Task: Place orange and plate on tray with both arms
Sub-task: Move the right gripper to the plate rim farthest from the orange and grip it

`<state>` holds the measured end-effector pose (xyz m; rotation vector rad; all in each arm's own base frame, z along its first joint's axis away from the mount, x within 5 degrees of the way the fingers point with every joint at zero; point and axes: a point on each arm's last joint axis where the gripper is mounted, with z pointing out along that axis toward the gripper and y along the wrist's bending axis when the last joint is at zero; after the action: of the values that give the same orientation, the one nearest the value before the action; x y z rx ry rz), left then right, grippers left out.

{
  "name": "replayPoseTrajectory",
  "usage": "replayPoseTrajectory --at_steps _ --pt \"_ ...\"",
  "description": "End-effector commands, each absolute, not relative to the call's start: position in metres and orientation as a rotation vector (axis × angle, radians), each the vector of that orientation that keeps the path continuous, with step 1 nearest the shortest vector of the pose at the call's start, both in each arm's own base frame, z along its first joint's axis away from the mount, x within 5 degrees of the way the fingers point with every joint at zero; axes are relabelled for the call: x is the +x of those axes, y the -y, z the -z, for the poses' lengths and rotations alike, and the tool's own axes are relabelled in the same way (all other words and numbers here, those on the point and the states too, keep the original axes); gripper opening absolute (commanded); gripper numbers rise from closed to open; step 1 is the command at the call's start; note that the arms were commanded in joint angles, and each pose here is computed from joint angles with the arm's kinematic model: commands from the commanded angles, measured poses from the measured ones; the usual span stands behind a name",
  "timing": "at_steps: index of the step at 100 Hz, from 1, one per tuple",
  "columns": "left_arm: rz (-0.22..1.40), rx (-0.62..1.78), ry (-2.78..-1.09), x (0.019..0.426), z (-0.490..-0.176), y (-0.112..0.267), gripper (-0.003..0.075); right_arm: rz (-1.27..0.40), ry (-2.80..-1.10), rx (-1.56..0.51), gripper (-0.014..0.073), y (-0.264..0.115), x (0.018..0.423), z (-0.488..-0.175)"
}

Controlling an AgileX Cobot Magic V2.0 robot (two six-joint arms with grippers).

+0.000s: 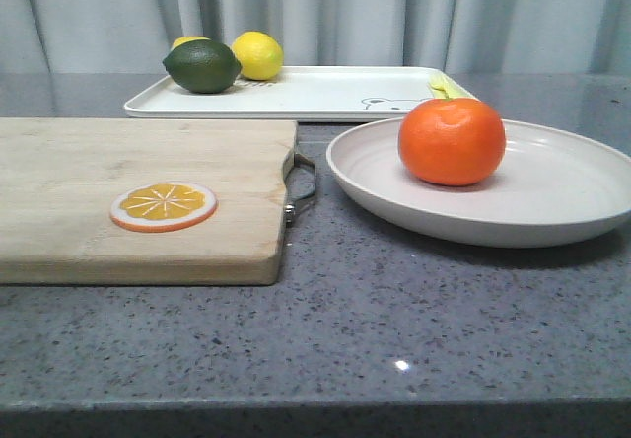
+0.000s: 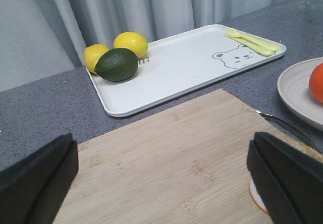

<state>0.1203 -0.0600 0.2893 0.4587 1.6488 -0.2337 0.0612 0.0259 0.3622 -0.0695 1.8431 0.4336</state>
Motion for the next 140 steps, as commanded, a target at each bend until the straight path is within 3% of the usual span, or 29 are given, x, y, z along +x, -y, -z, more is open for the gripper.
replayPoseTrajectory --at_steps 1,33,56,140 --pt "0.223 0.426 -1.624 0.122 -0.299 0.058 0.0653 -0.405 -1.808 -0.044 0.0561 -0.028 0.089 -0.373" --pt "0.223 0.426 -1.624 0.122 -0.299 0.058 0.0653 -0.370 -1.967 0.028 0.0561 -0.040 0.182 -0.339" --pt "0.223 0.426 -1.624 0.122 -0.299 0.058 0.0653 -0.362 -2.077 0.068 0.0561 -0.046 0.218 -0.309" --pt "0.223 0.426 -1.624 0.122 -0.299 0.058 0.0653 -0.334 -2.354 0.080 0.0561 -0.053 0.248 -0.254"
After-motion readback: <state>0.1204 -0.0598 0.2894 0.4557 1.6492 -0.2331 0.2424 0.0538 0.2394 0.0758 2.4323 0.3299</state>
